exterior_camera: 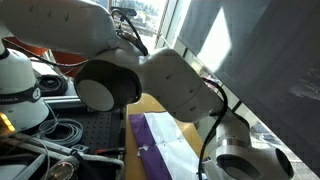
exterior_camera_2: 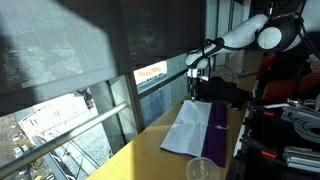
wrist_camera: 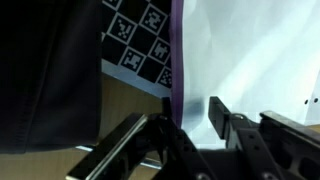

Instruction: Close the file

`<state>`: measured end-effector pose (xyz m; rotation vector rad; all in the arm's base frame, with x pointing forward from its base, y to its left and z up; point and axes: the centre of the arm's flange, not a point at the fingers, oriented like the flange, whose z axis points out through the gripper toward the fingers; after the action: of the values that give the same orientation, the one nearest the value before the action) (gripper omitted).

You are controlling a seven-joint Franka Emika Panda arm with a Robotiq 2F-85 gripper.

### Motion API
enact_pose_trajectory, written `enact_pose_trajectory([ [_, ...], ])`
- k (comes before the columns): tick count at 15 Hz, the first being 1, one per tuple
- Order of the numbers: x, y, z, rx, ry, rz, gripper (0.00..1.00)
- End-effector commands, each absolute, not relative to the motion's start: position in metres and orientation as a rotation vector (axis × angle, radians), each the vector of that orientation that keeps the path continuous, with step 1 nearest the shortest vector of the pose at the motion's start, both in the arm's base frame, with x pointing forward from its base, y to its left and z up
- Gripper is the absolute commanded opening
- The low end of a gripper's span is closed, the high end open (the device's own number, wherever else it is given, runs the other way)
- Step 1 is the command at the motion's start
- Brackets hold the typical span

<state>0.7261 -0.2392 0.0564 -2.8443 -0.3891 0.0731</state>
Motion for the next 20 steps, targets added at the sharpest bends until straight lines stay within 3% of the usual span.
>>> enact_pose_trajectory([
  [1,0.749,-0.256,0.062,-2.784,-0.342,0.056,0.13],
  [3,0.749,-0.257,0.068,-2.748,-0.328,0.057,0.0],
  [9,0.746,-0.235,0.095,-2.652,-0.317,0.063,0.0],
  [20,0.779,-0.118,0.275,-2.749,-0.472,0.2,0.0],
])
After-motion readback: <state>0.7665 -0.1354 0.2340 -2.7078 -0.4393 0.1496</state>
